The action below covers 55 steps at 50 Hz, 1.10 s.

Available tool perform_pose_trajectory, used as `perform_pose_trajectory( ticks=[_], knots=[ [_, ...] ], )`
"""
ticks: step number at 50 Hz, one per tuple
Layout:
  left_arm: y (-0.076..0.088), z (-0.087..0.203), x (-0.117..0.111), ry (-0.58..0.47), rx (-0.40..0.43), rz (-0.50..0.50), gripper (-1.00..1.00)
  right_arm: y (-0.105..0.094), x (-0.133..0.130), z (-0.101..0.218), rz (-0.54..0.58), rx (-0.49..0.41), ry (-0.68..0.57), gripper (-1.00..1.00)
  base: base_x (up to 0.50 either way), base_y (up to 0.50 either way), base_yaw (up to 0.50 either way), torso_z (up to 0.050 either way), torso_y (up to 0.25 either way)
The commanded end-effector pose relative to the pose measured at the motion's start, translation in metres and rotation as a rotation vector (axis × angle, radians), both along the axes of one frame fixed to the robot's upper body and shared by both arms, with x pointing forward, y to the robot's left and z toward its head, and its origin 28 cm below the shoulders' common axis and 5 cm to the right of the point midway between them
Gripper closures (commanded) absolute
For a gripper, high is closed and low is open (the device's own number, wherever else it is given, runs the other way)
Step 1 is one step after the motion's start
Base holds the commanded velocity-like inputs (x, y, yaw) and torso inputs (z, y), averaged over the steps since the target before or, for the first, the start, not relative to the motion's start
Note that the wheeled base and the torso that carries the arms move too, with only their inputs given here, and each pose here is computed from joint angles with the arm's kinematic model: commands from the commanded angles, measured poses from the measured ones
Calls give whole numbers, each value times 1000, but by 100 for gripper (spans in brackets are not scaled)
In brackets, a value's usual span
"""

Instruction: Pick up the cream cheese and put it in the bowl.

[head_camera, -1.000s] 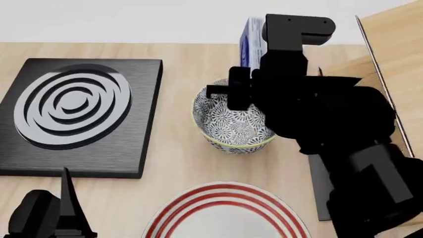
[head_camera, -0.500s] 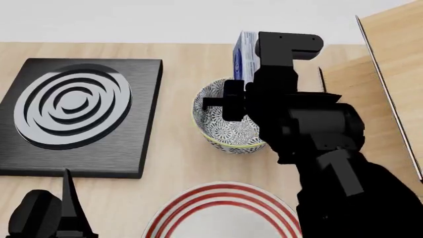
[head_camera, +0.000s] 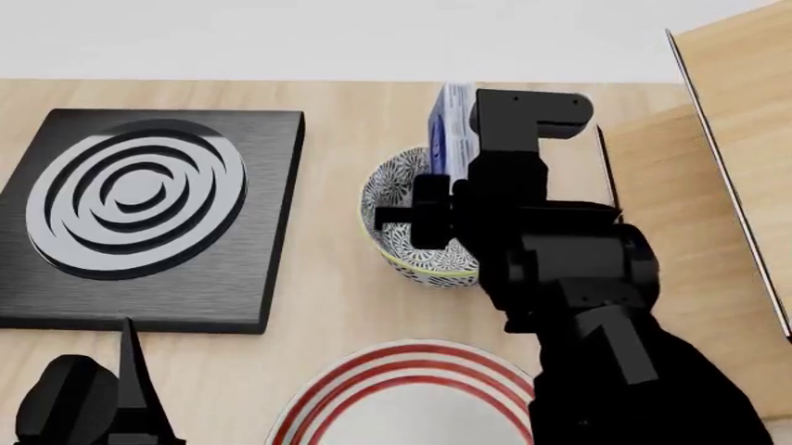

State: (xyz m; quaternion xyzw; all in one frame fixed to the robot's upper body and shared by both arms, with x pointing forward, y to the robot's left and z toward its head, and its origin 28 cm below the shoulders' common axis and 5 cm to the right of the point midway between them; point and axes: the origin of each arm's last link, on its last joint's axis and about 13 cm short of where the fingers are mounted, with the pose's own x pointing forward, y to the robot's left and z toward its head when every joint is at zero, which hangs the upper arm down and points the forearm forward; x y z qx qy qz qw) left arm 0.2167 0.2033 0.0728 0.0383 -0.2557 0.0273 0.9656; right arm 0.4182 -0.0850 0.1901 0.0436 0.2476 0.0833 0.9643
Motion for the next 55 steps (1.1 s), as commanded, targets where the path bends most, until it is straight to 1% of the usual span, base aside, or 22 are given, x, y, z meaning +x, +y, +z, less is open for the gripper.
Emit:
perform_pose_trajectory(
  ticks=[1, 55],
  knots=[
    [0, -1, 0, 3, 4, -1, -100, 0, 0, -4, 14, 0, -9, 100, 0, 0, 0, 0, 0],
    [0, -2, -1, 3, 9, 1, -100, 0, -3, -15, 3, 6, 46, 100, 0, 0, 0, 0, 1]
  ],
)
